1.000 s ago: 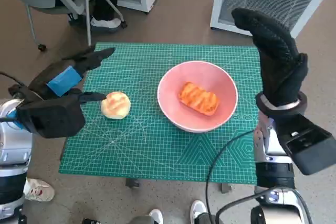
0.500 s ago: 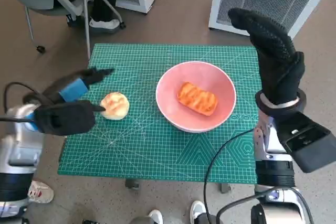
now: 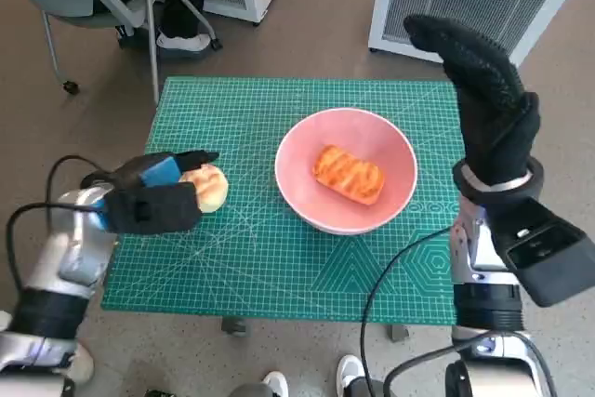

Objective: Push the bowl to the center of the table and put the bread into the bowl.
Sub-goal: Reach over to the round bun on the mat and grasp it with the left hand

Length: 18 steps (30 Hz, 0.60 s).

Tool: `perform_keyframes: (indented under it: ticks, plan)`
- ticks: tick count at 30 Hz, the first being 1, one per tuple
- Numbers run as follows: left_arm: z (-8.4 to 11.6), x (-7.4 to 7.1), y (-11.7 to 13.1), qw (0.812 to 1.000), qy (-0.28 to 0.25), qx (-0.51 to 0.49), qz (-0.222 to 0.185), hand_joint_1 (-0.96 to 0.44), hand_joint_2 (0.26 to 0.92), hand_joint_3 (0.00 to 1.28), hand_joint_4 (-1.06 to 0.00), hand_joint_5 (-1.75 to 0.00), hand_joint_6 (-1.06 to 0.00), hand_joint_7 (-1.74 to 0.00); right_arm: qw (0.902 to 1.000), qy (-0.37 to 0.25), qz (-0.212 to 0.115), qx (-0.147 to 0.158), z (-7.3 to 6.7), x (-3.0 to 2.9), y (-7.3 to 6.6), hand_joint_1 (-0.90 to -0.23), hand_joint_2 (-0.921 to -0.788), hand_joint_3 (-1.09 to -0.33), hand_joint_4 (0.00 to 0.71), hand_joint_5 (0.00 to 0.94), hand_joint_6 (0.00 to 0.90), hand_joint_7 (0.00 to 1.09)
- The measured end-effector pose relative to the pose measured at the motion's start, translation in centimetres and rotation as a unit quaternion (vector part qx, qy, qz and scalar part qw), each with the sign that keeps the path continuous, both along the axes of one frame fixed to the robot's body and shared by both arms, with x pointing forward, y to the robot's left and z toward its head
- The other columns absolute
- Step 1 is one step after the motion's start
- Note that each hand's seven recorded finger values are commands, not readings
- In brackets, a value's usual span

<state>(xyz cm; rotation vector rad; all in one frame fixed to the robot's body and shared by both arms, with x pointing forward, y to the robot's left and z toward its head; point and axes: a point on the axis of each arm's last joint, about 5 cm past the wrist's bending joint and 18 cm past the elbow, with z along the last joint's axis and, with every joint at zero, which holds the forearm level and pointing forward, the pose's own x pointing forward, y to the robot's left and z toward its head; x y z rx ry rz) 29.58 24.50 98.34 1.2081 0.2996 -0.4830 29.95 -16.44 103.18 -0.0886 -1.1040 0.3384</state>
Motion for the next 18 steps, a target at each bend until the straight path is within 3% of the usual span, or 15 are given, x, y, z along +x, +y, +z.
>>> perform_keyframes:
  ticks: [2,5,6,7,8,9,10,11,15,18]
  plan:
    - [-0.28,0.14,-0.06,1.0,0.005,0.002,0.003,-0.22,0.899,0.0,-0.58,-0.05,-0.56,-0.19,1.0,-0.001,-0.002,0.0,0.02,-0.01,-0.06,-0.563,-0.921,-0.859,-0.001,0.498,-0.001,0.66]
    - [-0.6,0.31,-0.17,1.0,0.004,0.002,0.007,-0.2,0.907,0.0,-0.69,-0.03,-0.54,-0.42,1.0,-0.001,-0.003,0.0,0.04,-0.01,-0.11,-0.564,-0.921,-0.858,-0.001,0.498,-0.001,0.66]
    - [-0.64,0.34,-0.19,1.0,0.002,0.003,0.007,-0.19,0.911,0.0,-0.74,-0.05,-0.54,-0.54,1.0,-0.001,-0.003,0.0,0.04,-0.01,-0.12,-0.564,-0.921,-0.859,-0.001,0.498,-0.001,0.66]
    - [-0.68,0.38,-0.2,1.0,0.0,0.003,0.007,-0.25,0.914,0.06,-0.8,-0.1,-0.55,-0.83,1.0,-0.001,-0.004,-0.001,0.05,-0.01,-0.13,-0.564,-0.921,-0.859,-0.001,0.498,-0.001,0.66]
    - [-0.69,0.42,-0.2,1.0,-0.004,0.003,0.007,-0.27,0.916,0.09,-0.79,-0.17,-0.55,-0.93,1.0,-0.002,-0.004,-0.001,0.05,-0.02,-0.14,-0.564,-0.921,-0.86,-0.001,0.499,-0.001,0.66]
    - [-0.71,0.46,-0.17,1.0,-0.007,0.003,0.008,-0.17,0.918,0.11,-0.73,-0.51,-0.54,-1.1,1.0,-0.002,-0.005,-0.001,0.06,-0.02,-0.14,-0.564,-0.921,-0.86,-0.001,0.499,-0.001,0.66]
    - [-0.72,0.48,-0.14,1.0,-0.012,0.003,0.008,-0.14,0.918,0.12,-0.71,-0.63,-0.54,-1.16,1.0,-0.002,-0.005,-0.002,0.06,-0.02,-0.15,-0.564,-0.921,-0.861,-0.001,0.499,-0.001,0.66]
    - [-0.74,0.5,-0.12,1.0,-0.015,0.003,0.007,-0.07,0.919,0.13,-0.67,-0.89,-0.53,-1.26,1.0,-0.002,-0.006,-0.002,0.07,-0.02,-0.15,-0.564,-0.921,-0.861,-0.001,0.499,-0.001,0.67]
    - [-1.0,0.53,-0.04,1.0,-0.026,0.001,0.006,-0.02,0.92,0.13,-0.64,-1.14,-0.52,-1.28,1.0,-0.002,-0.008,-0.006,0.07,-0.02,-0.13,-0.564,-0.921,-0.862,-0.001,0.499,-0.001,0.67]
    - [-1.14,0.53,0.03,0.999,-0.031,-0.003,0.007,-0.01,0.92,0.13,-0.63,-1.21,-0.53,-1.26,0.9999,-0.002,-0.009,-0.008,0.07,-0.02,-0.1,-0.565,-0.921,-0.862,-0.001,0.5,-0.001,0.67]
